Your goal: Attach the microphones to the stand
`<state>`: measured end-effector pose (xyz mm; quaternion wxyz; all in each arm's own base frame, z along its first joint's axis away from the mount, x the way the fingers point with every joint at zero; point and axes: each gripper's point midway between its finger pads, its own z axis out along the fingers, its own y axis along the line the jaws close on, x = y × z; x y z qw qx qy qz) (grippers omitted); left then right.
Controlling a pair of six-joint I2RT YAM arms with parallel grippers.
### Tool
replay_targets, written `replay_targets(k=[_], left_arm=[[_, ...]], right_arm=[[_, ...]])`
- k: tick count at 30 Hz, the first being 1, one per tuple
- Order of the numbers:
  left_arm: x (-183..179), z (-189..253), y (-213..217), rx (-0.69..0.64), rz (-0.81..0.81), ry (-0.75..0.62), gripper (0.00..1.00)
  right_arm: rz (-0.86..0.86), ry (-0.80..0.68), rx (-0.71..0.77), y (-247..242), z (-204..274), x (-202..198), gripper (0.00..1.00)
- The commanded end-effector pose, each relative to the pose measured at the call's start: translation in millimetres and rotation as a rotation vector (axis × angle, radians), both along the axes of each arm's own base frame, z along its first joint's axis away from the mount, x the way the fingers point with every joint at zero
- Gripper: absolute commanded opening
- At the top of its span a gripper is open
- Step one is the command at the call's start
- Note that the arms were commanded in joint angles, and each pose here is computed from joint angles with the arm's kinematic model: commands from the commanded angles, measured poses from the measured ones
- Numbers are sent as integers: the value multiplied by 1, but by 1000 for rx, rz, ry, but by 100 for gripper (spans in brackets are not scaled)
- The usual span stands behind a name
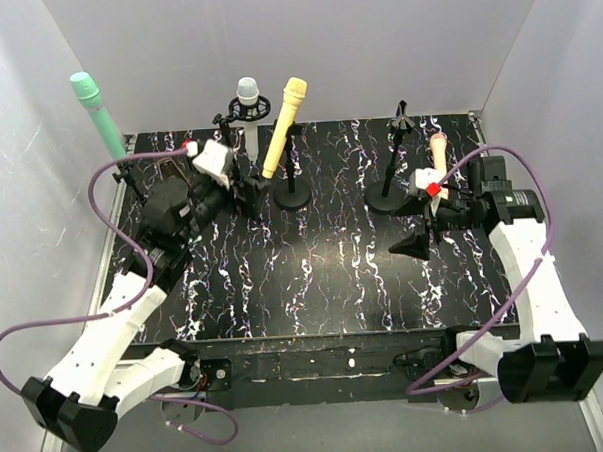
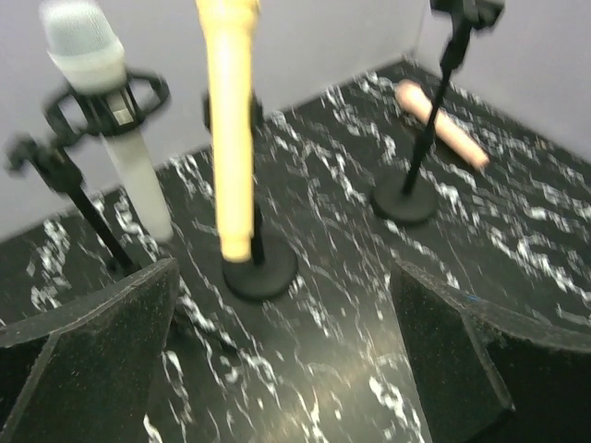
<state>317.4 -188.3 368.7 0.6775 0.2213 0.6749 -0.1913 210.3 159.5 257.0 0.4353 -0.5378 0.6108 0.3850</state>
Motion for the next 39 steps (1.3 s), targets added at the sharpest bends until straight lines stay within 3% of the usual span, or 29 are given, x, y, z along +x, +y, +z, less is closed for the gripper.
replay_targets(k=[1, 5, 15, 21, 26, 30, 35, 39], left_arm=[[-29, -68, 2, 33, -62, 145, 98], [-44, -112, 9, 77, -72, 211, 98], [-56, -140, 3, 113, -133, 283, 98], [-57, -146, 1, 122, -146, 312, 98], [-58, -145, 1, 116, -147, 311, 98], [-57, -146, 2, 118, -142, 310, 98], [-55, -147, 4, 124, -125, 311, 98], [-53, -145, 9, 123, -100, 289, 98]], right_arm=[[-239, -4, -144, -31, -15, 13, 91], [-471, -27, -123, -58, -11, 33, 94], [-1026, 123, 83, -134, -7, 106, 96], [-926, 233, 51, -127, -24, 126, 91], [-890, 106, -5, -133, -29, 149, 91], [-756, 5, 10, -115, -26, 155, 91], [-560, -221, -68, -80, -30, 169, 92], [-445, -347, 16, -61, -18, 185, 89]])
